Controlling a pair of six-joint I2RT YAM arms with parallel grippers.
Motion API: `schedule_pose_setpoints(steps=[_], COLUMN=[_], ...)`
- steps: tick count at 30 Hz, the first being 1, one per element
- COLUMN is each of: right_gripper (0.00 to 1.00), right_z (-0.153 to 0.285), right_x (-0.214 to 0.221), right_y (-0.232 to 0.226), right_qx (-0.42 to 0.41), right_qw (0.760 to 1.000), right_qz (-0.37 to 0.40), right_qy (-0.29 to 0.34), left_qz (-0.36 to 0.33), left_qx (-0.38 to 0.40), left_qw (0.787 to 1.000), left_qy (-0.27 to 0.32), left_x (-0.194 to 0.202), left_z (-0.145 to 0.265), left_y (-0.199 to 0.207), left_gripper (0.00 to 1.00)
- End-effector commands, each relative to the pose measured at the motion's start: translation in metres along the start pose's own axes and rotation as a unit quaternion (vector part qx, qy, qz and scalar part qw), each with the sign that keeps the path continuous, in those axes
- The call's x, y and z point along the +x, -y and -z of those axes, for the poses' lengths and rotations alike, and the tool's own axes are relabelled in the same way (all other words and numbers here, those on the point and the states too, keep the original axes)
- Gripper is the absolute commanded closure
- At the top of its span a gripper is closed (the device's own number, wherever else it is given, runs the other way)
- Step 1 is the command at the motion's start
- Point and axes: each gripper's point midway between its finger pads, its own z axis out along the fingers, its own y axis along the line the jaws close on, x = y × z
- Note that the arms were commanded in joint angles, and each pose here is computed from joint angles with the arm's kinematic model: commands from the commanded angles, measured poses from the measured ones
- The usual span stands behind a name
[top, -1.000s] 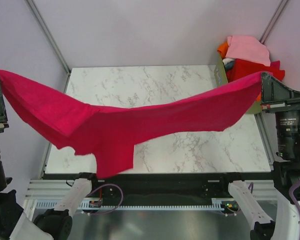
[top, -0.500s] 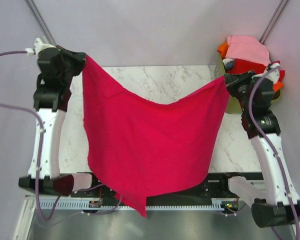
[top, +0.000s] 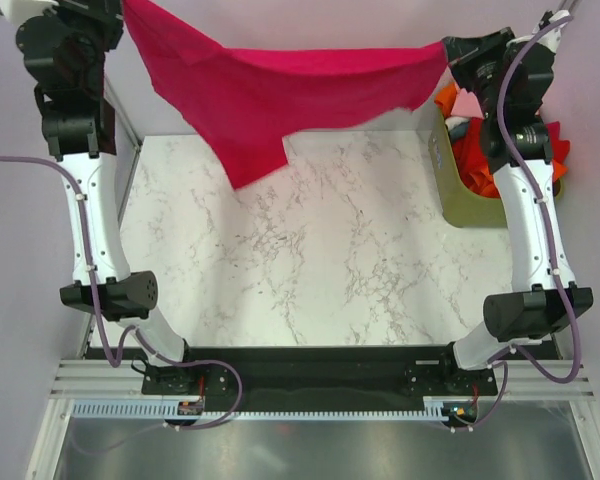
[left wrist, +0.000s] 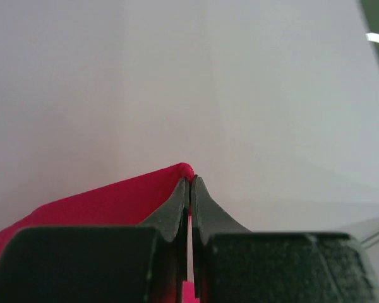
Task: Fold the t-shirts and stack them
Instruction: Flatten the tshirt out
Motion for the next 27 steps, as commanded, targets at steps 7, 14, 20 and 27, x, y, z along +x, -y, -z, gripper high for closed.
schedule_pose_setpoints(steps=[7,14,20,27], right_gripper=[1.00,1.00,1.00,1.00], right_z=[-0.038,-0.028,0.004,0.056], right_x=[0.038,0.125,0.200,0.235], right_y=[0.025,0.130,0.230,0.293], right_qx=[-0.048,0.023,0.109,0.178], right_qw=[0.997,0.991,0.974,0.958], right_qz=[-0.026,-0.039,-0.024,0.003], right_qy=[-0.057,-0.128,-0.197,-0.224], left_qz=[-0.005,0.004,0.034,0.056], left_qx=[0.080,-0.013,-0.111,-0.172], left_qw=[0.997,0.998,0.984,0.969], left_qy=[0.002,-0.054,-0.135,-0.170], left_x=[0.007,0.084,0.166,0.199], left_z=[-0.010,0.042,0.100,0.168], left_y=[-0.001,-0.102,-0.196,-0.237], left_gripper=[0.98,0.98,0.98,0.98])
